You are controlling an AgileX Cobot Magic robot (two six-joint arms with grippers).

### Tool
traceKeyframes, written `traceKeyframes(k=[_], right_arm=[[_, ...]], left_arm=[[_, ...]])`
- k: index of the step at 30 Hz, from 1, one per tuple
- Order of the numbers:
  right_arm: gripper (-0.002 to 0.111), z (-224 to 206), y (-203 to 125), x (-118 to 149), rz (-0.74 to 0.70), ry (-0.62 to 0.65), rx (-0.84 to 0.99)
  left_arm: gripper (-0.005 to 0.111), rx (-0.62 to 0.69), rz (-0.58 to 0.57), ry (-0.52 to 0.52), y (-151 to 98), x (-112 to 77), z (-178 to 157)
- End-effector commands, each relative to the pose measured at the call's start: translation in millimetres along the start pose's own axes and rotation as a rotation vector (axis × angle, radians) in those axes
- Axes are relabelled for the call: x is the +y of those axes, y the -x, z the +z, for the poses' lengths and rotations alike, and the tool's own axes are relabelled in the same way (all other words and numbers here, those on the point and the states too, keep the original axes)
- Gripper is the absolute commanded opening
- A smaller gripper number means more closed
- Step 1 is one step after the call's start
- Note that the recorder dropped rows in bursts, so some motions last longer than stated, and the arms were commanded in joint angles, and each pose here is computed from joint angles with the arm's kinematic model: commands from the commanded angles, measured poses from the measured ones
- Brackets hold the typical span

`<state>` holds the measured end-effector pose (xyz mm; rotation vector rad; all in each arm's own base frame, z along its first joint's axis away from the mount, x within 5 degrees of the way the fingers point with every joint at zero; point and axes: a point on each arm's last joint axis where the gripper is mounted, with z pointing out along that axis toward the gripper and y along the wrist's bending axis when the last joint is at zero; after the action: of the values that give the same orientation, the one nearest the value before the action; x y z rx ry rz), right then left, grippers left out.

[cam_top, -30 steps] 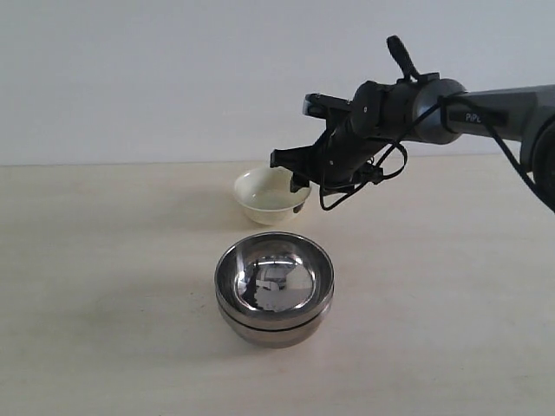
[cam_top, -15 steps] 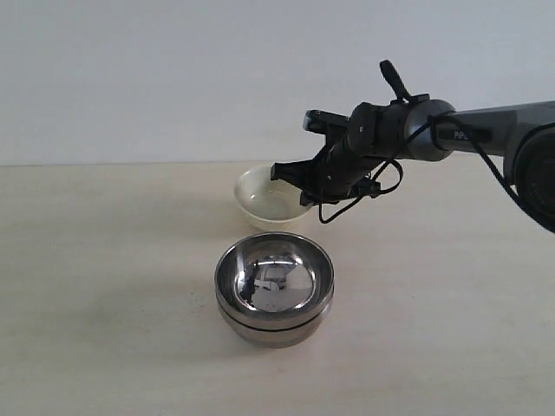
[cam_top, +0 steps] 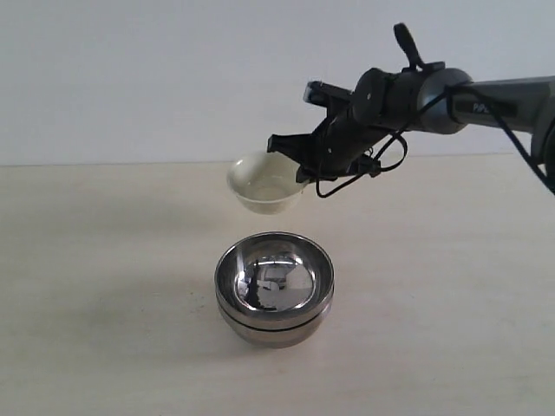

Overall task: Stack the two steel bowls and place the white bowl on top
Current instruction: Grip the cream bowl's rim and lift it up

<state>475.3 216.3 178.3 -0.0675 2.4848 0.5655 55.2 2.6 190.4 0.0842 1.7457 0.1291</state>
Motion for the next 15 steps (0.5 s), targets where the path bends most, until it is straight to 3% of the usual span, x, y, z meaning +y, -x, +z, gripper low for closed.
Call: traceKeyframes(k=[1,15], right_arm=[[0.000,-32.4,16.8,8.4,-0.009,0.018,-0.035],[0.000,-76.5,25.6,22.0,-0.043,0.051,0.002]], left_arm=[[0.004,-0.007,-0.017,0.002,-0.3,-0.1,0.0],[0.004,-0.007,-0.017,0.002,-0.3,-0.1,0.0]])
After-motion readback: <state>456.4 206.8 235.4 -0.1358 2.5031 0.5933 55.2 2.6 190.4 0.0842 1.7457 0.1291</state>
